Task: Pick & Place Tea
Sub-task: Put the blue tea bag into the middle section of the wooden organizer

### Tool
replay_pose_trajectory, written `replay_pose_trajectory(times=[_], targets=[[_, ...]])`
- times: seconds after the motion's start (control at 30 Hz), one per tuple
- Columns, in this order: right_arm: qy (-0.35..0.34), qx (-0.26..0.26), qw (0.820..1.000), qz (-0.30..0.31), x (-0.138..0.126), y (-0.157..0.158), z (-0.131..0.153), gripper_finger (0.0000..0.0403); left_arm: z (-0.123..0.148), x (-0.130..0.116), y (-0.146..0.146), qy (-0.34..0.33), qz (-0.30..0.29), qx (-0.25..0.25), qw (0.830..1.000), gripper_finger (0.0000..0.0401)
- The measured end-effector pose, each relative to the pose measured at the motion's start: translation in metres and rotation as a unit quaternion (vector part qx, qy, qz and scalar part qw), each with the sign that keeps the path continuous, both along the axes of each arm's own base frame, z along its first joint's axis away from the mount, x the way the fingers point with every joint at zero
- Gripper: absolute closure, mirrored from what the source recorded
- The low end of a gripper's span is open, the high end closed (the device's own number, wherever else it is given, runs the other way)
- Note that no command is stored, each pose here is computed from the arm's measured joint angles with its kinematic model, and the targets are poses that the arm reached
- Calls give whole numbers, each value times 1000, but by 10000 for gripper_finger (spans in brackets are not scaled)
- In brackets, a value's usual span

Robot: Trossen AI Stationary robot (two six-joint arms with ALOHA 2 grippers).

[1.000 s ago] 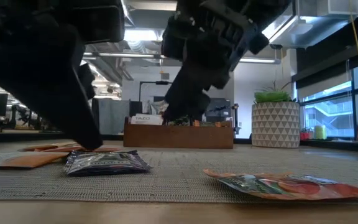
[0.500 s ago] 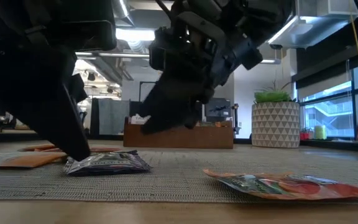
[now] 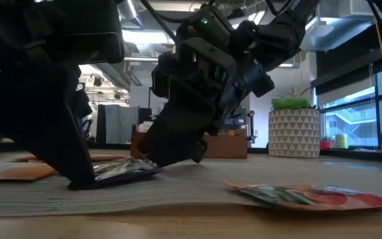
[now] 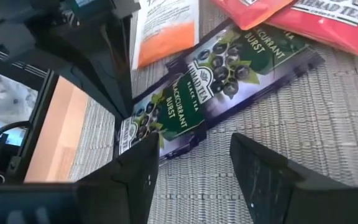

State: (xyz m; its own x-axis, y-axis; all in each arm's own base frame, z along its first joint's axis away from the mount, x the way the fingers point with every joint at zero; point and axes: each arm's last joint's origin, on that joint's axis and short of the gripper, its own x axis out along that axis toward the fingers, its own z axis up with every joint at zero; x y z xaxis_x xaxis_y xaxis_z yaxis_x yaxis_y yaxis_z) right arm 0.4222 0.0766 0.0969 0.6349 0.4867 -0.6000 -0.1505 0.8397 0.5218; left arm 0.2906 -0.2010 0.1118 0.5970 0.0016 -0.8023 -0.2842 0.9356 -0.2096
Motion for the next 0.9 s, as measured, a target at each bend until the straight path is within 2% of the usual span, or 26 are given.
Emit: replay_pose_trajectory(times=[0.3, 0.5, 0.6, 0.9], targets=[[-6, 50, 998, 26, 8, 4, 9, 201, -4, 0, 1, 7, 7, 5, 1000, 392], [1, 46, 999, 16, 10, 3, 11, 204, -5, -1, 1, 7, 10, 5, 1000, 390], [17, 38, 999, 13, 8, 2, 9, 222, -5, -1, 2, 7, 13, 3, 1000, 389], [4, 31, 999, 20, 9, 2, 9, 294, -5, -1, 2, 6, 16, 6, 1000, 389]])
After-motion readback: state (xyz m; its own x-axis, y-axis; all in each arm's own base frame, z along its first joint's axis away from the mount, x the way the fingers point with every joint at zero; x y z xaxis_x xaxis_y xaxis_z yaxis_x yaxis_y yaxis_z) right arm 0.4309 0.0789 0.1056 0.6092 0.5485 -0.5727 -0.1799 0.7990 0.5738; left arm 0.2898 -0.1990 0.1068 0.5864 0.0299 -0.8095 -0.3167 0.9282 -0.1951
